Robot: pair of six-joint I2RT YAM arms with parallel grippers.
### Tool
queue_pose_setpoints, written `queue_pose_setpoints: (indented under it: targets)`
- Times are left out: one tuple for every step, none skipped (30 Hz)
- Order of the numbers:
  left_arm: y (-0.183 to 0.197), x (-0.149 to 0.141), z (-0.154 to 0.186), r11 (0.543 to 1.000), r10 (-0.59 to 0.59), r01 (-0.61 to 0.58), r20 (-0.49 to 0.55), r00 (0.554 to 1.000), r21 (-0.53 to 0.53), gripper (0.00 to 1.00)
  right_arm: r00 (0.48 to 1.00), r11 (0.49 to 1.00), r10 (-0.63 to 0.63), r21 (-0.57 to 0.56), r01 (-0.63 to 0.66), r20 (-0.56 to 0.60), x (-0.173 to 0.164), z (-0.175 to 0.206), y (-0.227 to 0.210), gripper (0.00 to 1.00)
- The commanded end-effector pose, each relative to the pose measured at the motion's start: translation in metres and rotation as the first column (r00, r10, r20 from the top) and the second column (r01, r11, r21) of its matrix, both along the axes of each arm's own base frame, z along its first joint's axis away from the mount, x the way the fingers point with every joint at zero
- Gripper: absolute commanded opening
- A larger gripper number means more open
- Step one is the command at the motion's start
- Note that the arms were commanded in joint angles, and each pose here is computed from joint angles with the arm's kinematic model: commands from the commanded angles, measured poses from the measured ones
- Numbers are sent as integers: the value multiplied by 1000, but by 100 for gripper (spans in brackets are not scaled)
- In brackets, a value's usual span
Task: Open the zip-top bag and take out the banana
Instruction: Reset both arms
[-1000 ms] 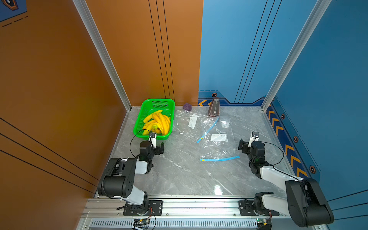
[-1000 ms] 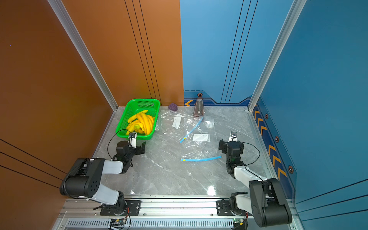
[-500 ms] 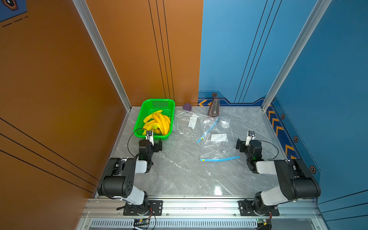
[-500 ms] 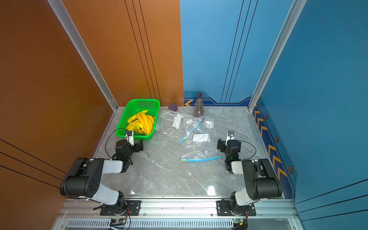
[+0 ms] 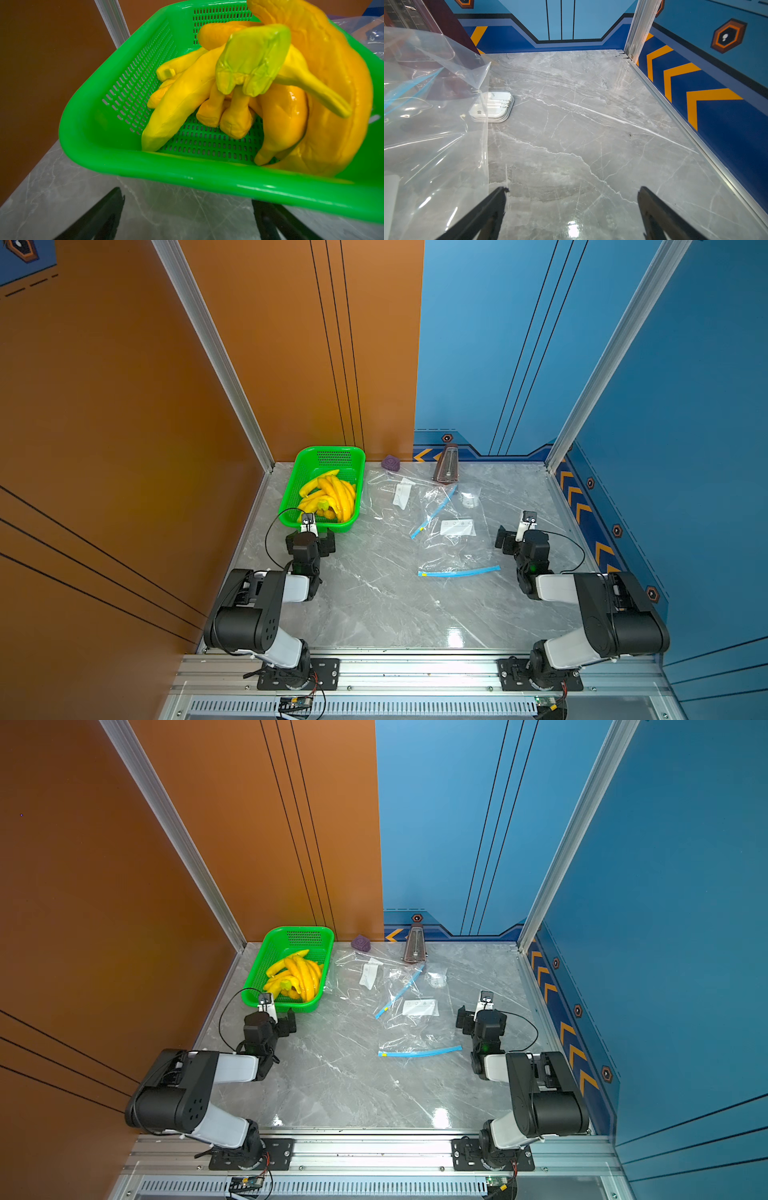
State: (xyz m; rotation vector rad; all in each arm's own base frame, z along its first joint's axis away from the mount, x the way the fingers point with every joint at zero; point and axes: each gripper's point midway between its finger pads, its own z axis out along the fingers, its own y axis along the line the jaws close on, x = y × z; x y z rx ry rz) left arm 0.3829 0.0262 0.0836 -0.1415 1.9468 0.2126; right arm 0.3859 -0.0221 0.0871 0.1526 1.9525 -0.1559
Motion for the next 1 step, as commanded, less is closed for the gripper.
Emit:
queue_pose_setpoints:
  targets:
    - [3,4,7,1000,28,-28,27,999,3,98,1000,1000,7,18,-7,9,5,4,2,100]
